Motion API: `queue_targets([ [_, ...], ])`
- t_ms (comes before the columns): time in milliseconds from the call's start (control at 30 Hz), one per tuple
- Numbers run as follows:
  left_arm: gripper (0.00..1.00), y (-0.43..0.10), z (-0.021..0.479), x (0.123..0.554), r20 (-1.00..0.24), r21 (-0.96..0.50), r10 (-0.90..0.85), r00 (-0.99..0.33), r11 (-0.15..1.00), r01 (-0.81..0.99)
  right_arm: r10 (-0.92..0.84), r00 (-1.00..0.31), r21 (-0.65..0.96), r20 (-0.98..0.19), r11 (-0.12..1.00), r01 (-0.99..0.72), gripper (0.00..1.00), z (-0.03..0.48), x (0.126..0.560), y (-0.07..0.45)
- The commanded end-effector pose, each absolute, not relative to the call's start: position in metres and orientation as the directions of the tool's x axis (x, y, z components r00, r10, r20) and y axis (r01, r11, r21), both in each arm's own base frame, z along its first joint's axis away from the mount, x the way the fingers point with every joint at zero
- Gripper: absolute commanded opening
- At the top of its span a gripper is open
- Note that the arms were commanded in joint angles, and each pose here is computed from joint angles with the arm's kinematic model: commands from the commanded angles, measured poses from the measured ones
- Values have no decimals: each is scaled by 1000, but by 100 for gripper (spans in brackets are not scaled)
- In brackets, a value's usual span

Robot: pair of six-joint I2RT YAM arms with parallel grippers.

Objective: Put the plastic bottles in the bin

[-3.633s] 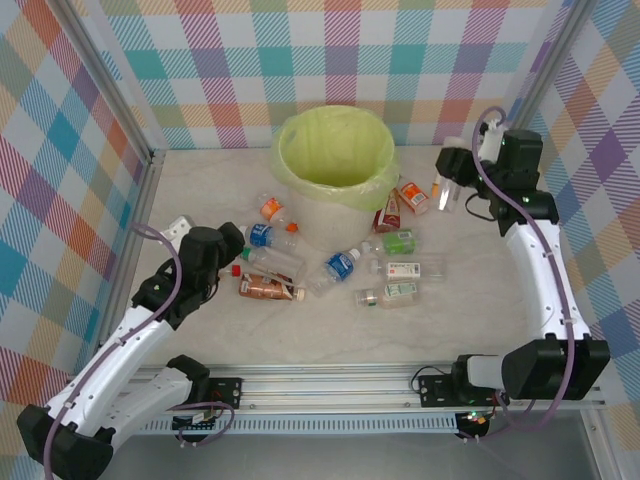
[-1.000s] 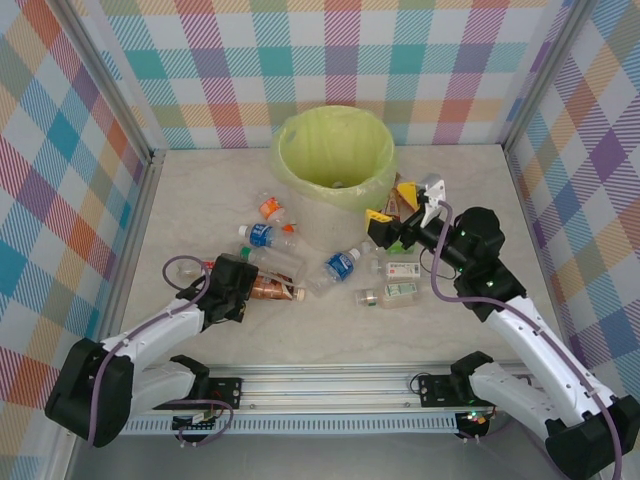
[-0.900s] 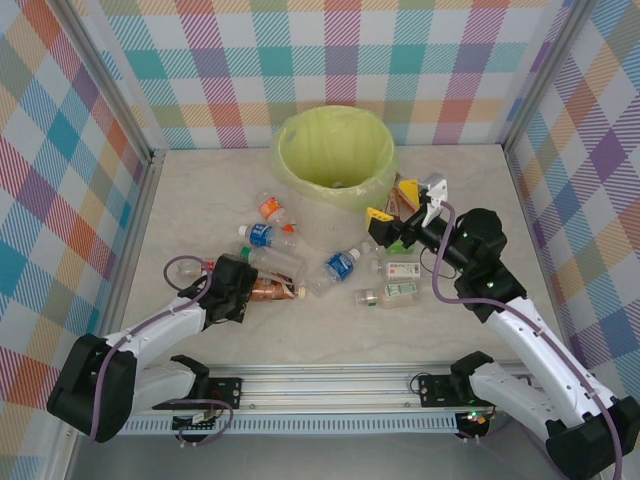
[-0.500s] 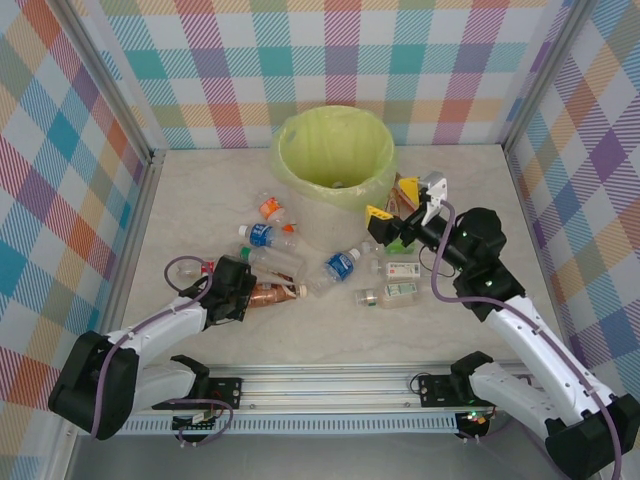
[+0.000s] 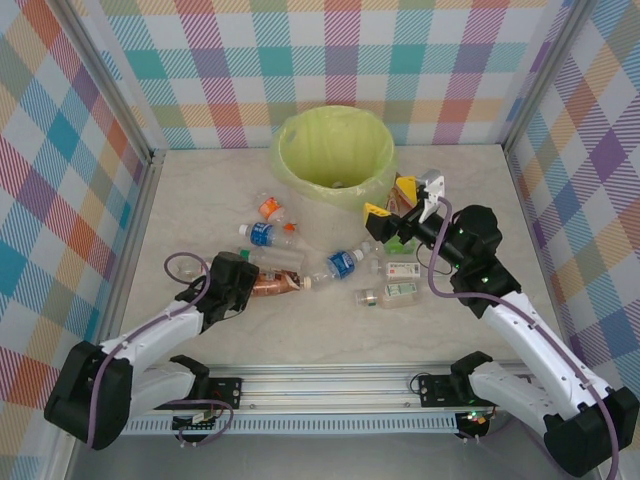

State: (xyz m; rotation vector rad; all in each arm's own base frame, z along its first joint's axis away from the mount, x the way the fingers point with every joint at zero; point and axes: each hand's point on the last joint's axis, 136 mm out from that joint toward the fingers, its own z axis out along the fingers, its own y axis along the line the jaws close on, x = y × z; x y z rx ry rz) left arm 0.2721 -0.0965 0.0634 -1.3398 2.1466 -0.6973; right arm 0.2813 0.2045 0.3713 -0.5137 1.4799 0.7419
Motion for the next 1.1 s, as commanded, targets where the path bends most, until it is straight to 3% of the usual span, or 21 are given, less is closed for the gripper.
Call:
queue_targets([
  [0,49,-77,76,270,-243,-655,-896,-373,435,-618,143,-16,107,-990,653,-750,100,385,276,211],
  [167,47,-72,113,275,-355,-681,-835,-421,540,-495,128,-32,107,-991,639,-762,100,379,280,216],
  [367,46,-104,177,287,-518,-668,-634,-574,719,-192,73,-73,100,-995,513,-852,100,367,274,241],
  [600,45,-153,260,301,-657,-660,-436,-615,727,190,-53,-92,65,-994,385,-921,100,343,258,277],
  [833,44,-184,360,313,-793,-592,-364,-488,648,479,-120,-83,37,-989,346,-938,100,335,250,299],
  [1067,40,-186,449,344,-897,-442,-338,-285,709,550,-65,-26,1,-998,355,-935,100,352,244,294],
])
